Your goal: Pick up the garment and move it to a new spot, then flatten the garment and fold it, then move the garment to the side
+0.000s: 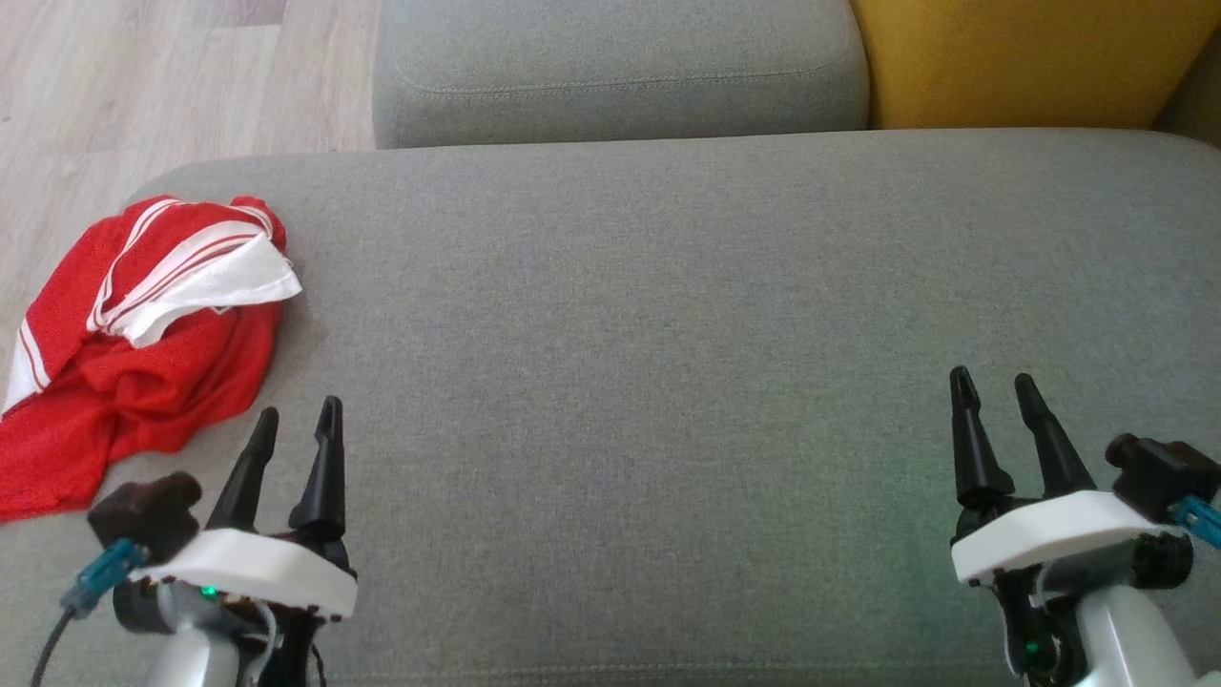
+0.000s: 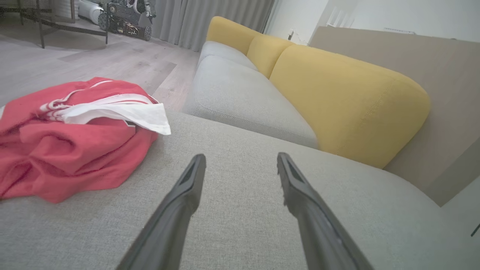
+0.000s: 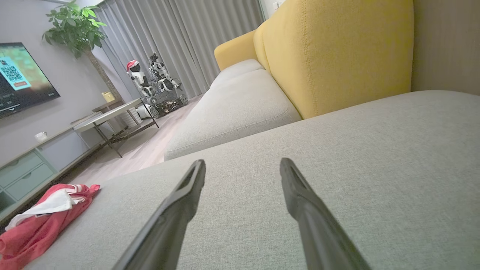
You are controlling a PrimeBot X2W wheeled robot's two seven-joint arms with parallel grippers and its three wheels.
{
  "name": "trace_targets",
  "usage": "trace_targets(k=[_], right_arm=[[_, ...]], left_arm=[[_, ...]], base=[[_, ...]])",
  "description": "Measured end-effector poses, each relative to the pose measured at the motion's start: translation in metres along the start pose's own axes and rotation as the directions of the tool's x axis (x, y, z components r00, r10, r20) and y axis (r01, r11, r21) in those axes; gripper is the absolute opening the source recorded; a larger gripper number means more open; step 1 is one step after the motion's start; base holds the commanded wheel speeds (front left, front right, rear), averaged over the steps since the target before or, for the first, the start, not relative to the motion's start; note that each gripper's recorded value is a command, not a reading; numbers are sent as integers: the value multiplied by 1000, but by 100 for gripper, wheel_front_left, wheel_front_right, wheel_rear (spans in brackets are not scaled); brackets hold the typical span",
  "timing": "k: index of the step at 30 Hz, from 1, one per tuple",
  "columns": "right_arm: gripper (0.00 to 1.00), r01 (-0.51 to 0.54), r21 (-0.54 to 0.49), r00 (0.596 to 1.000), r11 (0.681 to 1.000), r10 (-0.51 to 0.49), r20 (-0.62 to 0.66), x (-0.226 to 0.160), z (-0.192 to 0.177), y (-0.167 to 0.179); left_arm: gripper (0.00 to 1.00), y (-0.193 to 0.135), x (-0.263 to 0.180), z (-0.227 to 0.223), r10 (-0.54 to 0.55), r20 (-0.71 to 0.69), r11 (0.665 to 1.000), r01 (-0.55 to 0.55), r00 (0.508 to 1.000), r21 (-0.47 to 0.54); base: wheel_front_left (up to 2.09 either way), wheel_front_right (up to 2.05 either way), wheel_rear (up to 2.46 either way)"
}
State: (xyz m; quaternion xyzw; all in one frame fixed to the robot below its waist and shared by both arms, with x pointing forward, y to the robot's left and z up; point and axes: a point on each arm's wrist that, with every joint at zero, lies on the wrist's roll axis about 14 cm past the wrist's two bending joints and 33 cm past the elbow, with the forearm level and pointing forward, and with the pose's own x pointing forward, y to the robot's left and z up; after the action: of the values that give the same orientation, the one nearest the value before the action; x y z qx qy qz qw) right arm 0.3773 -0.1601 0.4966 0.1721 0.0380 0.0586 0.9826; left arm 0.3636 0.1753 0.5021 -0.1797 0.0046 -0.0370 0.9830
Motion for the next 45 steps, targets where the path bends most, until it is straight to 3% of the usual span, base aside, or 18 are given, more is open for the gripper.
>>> trace_targets(k=[25, 38, 45], right_arm=[[100, -32, -268, 999, 963, 27, -22, 2, -9, 9], [100, -18, -310, 1000, 951, 19, 0, 1, -6, 5], [100, -14, -284, 1000, 959, 12, -8, 1, -10, 3]], left_arm=[[100, 0, -3, -18, -27, -39, 953, 37, 999, 302], [100, -3, 1, -13, -53, -18, 916, 56, 998, 398], [100, -2, 1, -13, -46, -17, 917, 49, 999, 396]], base=[[0, 0, 0], [0, 0, 0], [0, 0, 0]])
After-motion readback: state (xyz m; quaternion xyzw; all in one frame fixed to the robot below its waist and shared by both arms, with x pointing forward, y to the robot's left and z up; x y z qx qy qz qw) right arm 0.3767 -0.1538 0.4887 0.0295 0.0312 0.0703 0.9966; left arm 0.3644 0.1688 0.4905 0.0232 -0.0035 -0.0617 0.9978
